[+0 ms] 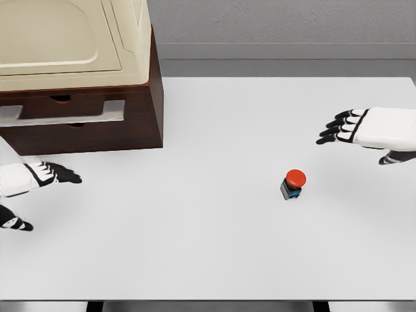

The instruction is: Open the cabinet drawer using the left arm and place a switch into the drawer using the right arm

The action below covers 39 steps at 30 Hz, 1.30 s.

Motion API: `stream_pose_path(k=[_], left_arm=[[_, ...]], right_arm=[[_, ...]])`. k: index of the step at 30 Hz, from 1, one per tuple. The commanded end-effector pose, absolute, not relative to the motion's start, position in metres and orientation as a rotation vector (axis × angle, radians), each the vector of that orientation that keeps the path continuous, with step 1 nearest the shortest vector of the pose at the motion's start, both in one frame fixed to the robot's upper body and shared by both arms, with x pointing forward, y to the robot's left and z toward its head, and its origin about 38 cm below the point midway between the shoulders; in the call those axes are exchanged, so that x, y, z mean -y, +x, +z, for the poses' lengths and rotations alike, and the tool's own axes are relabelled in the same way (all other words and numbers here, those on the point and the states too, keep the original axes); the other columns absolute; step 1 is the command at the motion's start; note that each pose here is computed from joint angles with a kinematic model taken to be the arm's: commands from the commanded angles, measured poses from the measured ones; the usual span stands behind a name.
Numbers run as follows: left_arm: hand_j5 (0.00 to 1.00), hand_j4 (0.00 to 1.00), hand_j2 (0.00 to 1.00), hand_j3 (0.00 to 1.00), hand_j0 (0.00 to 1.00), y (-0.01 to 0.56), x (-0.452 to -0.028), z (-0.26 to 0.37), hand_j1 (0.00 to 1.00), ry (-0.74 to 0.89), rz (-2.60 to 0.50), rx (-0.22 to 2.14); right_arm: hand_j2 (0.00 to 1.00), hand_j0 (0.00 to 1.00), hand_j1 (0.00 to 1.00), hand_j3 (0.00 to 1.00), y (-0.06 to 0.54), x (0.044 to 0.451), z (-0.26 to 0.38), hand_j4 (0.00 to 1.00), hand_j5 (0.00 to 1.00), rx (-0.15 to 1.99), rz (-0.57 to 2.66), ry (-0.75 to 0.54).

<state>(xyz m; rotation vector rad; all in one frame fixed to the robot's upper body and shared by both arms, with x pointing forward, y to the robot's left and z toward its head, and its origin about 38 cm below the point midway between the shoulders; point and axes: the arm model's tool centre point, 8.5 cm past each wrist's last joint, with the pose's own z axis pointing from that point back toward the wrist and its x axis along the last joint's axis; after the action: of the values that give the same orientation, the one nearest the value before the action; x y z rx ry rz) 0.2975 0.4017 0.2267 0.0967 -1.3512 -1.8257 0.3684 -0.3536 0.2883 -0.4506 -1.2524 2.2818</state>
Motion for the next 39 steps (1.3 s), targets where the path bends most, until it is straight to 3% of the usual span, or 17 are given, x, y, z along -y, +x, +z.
stream_pose_path(k=[1,8,11,15,22,24,28,31,33,39], left_arm=[[1.0,1.0,1.0,1.0,1.0,0.289,-0.394,0.205,1.0,0.002,-1.834,1.313],[1.0,1.0,1.0,1.0,1.0,0.292,-0.402,0.219,1.0,0.031,-1.891,1.251],[1.0,1.0,1.0,1.0,1.0,0.3,-0.414,0.248,1.0,0.107,-1.98,1.165],[1.0,1.0,1.0,1.0,1.0,0.309,-0.414,0.272,1.0,0.171,-2.004,1.188],[1.0,1.0,1.0,1.0,1.0,0.321,-0.415,0.337,1.0,0.301,-2.029,1.242],[0.93,0.93,0.93,0.93,0.93,0.325,-0.413,0.359,0.93,0.368,-2.039,1.284],[0.97,0.97,0.97,0.97,0.97,0.331,-0.409,0.375,0.97,0.429,-1.867,1.533],[0.94,0.94,0.94,0.94,0.94,0.328,-0.409,0.356,0.94,0.361,-1.894,1.471],[0.94,0.94,0.94,0.94,0.94,0.324,-0.399,0.31,0.94,0.189,-1.891,1.45],[0.93,0.93,0.93,0.93,0.93,0.325,-0.392,0.303,0.93,0.117,-1.786,1.548]], right_arm=[[1.0,1.0,1.0,1.0,0.367,0.35,0.289,1.0,1.0,1.264,2.285,-0.446],[1.0,1.0,1.0,1.0,0.375,0.322,0.264,1.0,1.0,1.342,2.272,-0.35],[1.0,1.0,1.0,1.0,0.376,0.316,0.26,1.0,1.0,1.344,2.288,-0.35],[1.0,1.0,1.0,1.0,0.382,0.299,0.254,1.0,1.0,1.351,2.338,-0.397],[1.0,1.0,1.0,1.0,0.375,0.287,0.234,1.0,1.0,1.29,2.42,-0.371],[1.0,1.0,1.0,1.0,0.375,0.287,0.232,1.0,1.0,1.28,2.428,-0.374],[1.0,1.0,1.0,1.0,0.373,0.286,0.226,1.0,1.0,1.257,2.446,-0.368],[1.0,1.0,1.0,1.0,0.372,0.285,0.223,1.0,1.0,1.25,2.451,-0.358],[1.0,1.0,1.0,1.0,0.372,0.286,0.221,1.0,1.0,1.236,2.462,-0.368],[1.0,1.0,1.0,1.0,0.372,0.286,0.217,1.0,1.0,1.203,2.486,-0.384]])
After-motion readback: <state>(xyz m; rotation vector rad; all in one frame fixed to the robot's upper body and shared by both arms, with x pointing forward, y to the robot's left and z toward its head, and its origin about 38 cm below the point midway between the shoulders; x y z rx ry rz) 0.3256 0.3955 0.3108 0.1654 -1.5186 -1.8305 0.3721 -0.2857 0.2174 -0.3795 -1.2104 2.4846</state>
